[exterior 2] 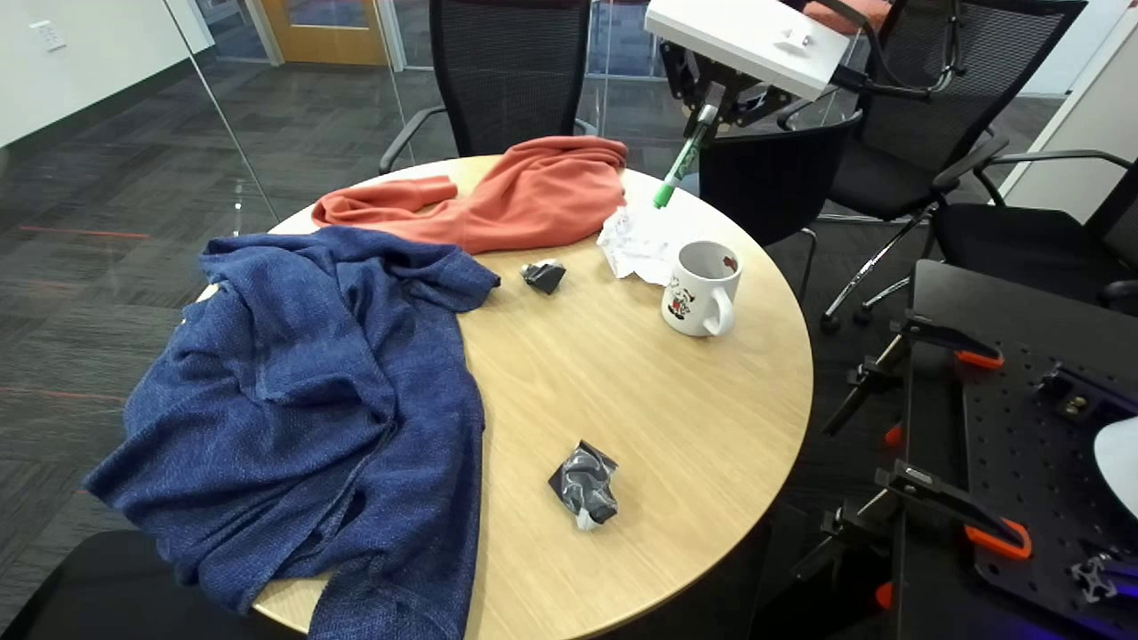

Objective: Remove the marker from the mug cup

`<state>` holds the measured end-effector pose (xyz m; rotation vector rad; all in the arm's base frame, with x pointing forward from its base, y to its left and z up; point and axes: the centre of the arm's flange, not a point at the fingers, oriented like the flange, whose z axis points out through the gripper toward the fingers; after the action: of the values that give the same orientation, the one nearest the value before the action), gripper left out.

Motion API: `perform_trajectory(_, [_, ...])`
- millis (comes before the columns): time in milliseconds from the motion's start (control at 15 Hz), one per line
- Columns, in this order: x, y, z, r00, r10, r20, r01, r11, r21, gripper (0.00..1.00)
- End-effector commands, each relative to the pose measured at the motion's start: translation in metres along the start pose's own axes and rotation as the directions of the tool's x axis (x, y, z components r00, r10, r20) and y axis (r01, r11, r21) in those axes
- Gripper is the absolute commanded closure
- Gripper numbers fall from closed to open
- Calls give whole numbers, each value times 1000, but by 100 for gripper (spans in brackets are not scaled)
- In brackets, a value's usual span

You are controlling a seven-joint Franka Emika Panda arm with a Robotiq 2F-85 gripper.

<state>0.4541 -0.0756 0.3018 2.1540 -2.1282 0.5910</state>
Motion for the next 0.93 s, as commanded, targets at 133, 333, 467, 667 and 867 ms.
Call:
perform_trajectory(133, [-51, -14, -9, 991, -80, 105, 76, 996, 42, 95])
perform_trajectory(333, [-83, -23, 0, 979, -139, 148, 133, 990, 55, 95])
perform_trajectory(467, [-99, -26, 11, 969, -184, 168, 177, 983, 55, 95])
perform_trajectory(667, [-119, -31, 36, 950, -248, 190, 244, 969, 46, 95])
perform_trajectory(867, [-138, -36, 64, 930, -299, 214, 301, 953, 22, 95])
